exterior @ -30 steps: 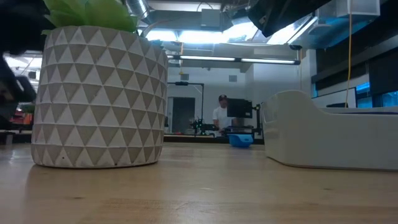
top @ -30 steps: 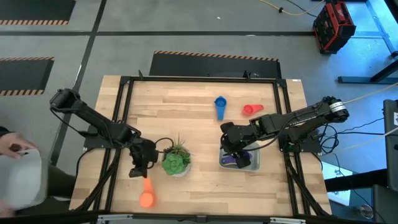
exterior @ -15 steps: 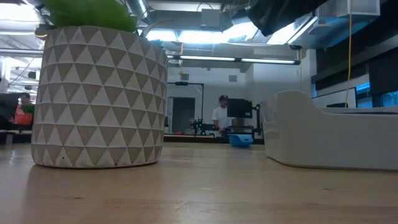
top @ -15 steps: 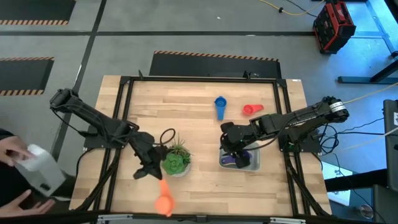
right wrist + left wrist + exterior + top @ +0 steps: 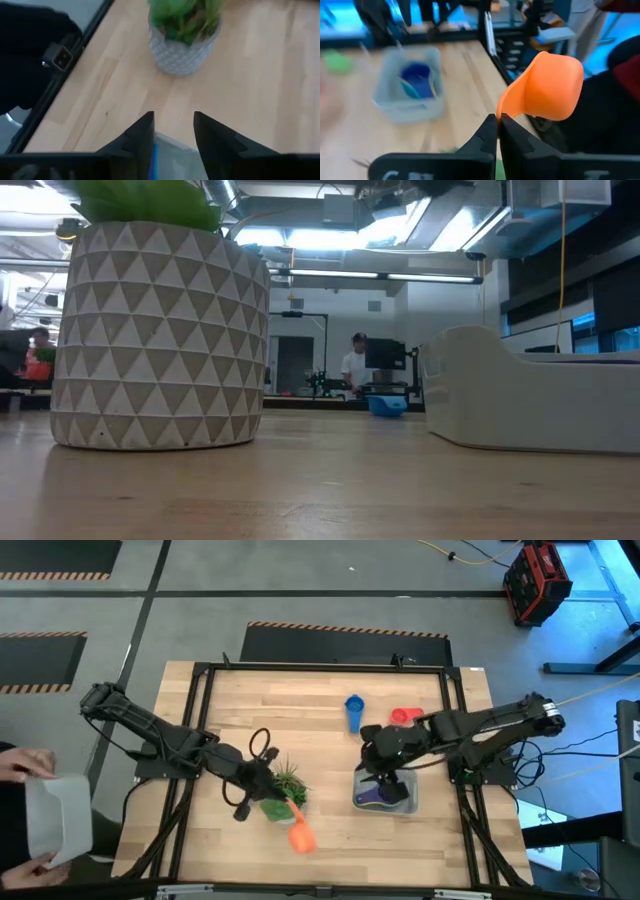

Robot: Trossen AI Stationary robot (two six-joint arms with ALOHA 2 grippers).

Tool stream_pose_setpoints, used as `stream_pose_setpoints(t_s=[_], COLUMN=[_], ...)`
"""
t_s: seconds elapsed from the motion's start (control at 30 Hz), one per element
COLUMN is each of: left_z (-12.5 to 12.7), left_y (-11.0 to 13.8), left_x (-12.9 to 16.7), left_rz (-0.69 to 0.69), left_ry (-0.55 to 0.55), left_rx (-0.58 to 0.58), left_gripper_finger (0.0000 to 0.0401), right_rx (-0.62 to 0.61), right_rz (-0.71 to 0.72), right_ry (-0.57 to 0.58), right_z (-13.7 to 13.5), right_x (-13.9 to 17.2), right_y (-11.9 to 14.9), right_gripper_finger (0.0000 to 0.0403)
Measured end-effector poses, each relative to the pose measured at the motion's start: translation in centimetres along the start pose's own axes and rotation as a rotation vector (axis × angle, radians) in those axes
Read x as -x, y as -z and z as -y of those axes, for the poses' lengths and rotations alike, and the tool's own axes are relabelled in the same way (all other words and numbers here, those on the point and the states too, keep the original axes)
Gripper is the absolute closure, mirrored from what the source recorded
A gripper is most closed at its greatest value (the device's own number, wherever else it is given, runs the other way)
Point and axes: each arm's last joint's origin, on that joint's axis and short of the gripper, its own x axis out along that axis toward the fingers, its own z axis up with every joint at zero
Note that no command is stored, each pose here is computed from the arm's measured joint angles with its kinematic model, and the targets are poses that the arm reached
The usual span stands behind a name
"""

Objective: Nest measuring cups in basket
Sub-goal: Stack the orange measuring cup on top the blue measuring cup in the grey bin

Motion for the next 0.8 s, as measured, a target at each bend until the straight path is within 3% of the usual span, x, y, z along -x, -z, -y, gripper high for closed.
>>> stream_pose_setpoints(t_s=[0.17, 0.37, 0.57, 0.8], left_z=[-0.8, -2.2, -3.9, -5.7], left_y=[-1.0, -2.2, -2.6, -2.8], left_x=[0.0, 0.3, 0.6, 0.7], left_rz=[0.092, 0.191, 0.182, 0.128], left_ry=[-0.093, -0.212, -0.407, -0.609], left_rx=[-0.179, -0.335, -0.430, -0.502], left_gripper_finger=[0.0401, 0.0401, 0.0401, 0.0401], right_rx=[0.021, -0.044, -0.283, -0.553], right_rz=[0.080, 0.187, 0.268, 0.313], right_ry=[0.033, 0.102, 0.123, 0.037], right_z=[0.9, 2.6, 5.1, 7.4], right_x=[3.5, 7.5, 10.4, 11.6], right_y=[-1.4, -2.0, -1.1, -0.2], right_gripper_finger=[0.0260, 0.0260, 0.0260, 0.0260])
